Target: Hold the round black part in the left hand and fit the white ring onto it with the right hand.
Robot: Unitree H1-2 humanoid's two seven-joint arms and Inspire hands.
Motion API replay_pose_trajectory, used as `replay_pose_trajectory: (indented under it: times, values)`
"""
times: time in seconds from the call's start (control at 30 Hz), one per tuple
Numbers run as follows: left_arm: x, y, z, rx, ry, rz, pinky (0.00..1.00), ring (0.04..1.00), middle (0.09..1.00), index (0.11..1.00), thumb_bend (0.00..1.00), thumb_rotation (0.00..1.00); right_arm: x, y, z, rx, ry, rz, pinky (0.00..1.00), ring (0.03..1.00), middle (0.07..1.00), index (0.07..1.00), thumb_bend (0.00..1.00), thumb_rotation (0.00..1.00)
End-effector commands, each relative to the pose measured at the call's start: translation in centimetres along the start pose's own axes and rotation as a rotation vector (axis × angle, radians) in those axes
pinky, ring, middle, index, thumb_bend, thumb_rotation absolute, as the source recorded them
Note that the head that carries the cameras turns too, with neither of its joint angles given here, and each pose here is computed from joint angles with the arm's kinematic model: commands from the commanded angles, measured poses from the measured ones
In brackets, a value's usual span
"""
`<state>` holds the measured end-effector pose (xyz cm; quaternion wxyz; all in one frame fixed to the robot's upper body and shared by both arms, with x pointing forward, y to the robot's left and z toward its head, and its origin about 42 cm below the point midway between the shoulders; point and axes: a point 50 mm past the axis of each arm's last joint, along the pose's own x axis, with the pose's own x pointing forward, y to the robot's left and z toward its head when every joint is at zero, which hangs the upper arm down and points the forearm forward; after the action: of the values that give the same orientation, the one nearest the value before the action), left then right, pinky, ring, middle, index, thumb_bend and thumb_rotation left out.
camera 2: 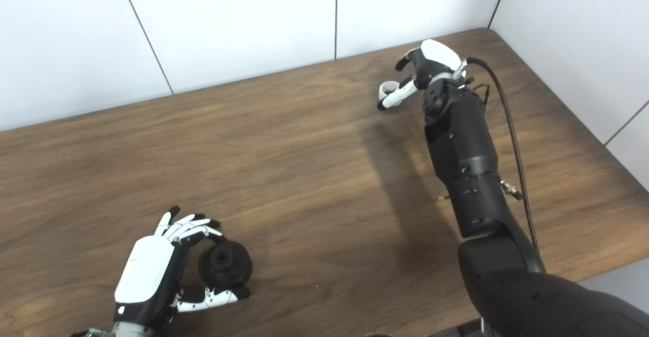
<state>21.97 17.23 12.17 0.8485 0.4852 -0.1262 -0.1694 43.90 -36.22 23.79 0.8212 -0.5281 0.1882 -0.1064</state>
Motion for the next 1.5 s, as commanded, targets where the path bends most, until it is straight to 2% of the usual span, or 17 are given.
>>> replay_pose_trajectory:
  times: [0.0,0.13,0.53,0.87,1.1,1.47]
  values:
    - [-0.7,-0.1,-0.2,0.027,0.016,-0.04,1.0,0.854,0.765,0.484,0.52,0.05,0.3,-3.2,1.7,0.005,-0.035,-0.083,0.95,1.0,0.943,0.727,0.9,0.22]
    - [-0.7,-0.1,-0.1,0.027,0.017,-0.041,1.0,0.857,0.766,0.484,0.52,0.05,0.4,-3.0,1.4,-0.013,-0.042,-0.073,0.92,0.987,0.916,0.714,0.88,0.22]
    - [-0.8,0.0,0.2,0.021,0.011,-0.04,1.0,0.856,0.765,0.484,0.52,0.05,0.7,-2.9,0.5,0.003,-0.035,-0.064,0.93,0.985,0.9,0.681,0.83,0.2]
    - [-0.8,0.0,0.5,0.021,0.007,-0.038,0.99,0.853,0.763,0.484,0.52,0.05,1.0,-3.0,-0.1,0.006,-0.024,-0.065,0.91,0.963,0.88,0.654,0.83,0.17]
    - [-0.8,0.0,0.6,0.021,0.01,-0.043,0.99,0.855,0.766,0.484,0.52,0.05,1.2,-3.0,0.0,0.007,-0.029,-0.065,0.91,0.969,0.886,0.651,0.81,0.15]
    - [-0.8,0.1,0.7,0.016,0.006,-0.038,0.99,0.858,0.765,0.484,0.52,0.05,1.2,-2.9,0.7,0.008,-0.039,-0.075,0.91,0.907,0.83,0.636,0.85,0.17]
